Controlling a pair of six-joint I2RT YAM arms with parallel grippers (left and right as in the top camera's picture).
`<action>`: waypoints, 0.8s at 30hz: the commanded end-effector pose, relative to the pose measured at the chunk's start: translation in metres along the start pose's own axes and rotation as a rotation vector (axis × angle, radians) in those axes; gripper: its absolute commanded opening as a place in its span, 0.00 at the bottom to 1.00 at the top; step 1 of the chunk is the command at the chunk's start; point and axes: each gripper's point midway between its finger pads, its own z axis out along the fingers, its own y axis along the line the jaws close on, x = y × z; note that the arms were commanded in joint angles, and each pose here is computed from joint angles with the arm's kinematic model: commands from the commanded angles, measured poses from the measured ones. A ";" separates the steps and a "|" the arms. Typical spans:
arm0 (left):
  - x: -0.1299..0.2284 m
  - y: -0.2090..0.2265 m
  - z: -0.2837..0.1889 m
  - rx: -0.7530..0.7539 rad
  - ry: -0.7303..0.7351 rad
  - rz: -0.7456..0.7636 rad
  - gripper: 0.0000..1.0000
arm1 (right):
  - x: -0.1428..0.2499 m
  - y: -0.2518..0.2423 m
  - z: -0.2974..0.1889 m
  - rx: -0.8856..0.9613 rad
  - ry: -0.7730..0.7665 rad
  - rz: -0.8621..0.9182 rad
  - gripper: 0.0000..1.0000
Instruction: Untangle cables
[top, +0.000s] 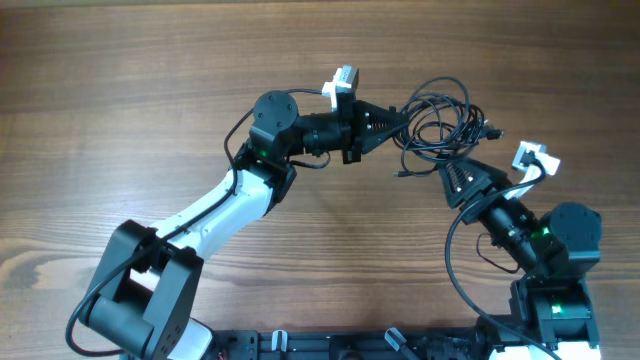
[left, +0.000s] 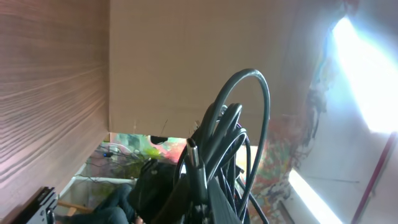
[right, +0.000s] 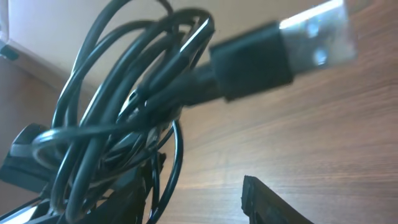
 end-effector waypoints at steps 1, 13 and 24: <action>0.003 -0.008 0.001 0.012 0.018 0.072 0.04 | -0.010 0.002 -0.001 0.016 -0.037 -0.037 0.53; 0.010 -0.007 0.001 0.006 0.059 0.072 0.04 | -0.014 -0.021 -0.003 0.133 -0.075 -0.034 0.60; 0.032 -0.005 0.021 0.011 0.094 0.071 0.04 | -0.008 -0.018 -0.002 0.110 -0.042 -0.061 0.61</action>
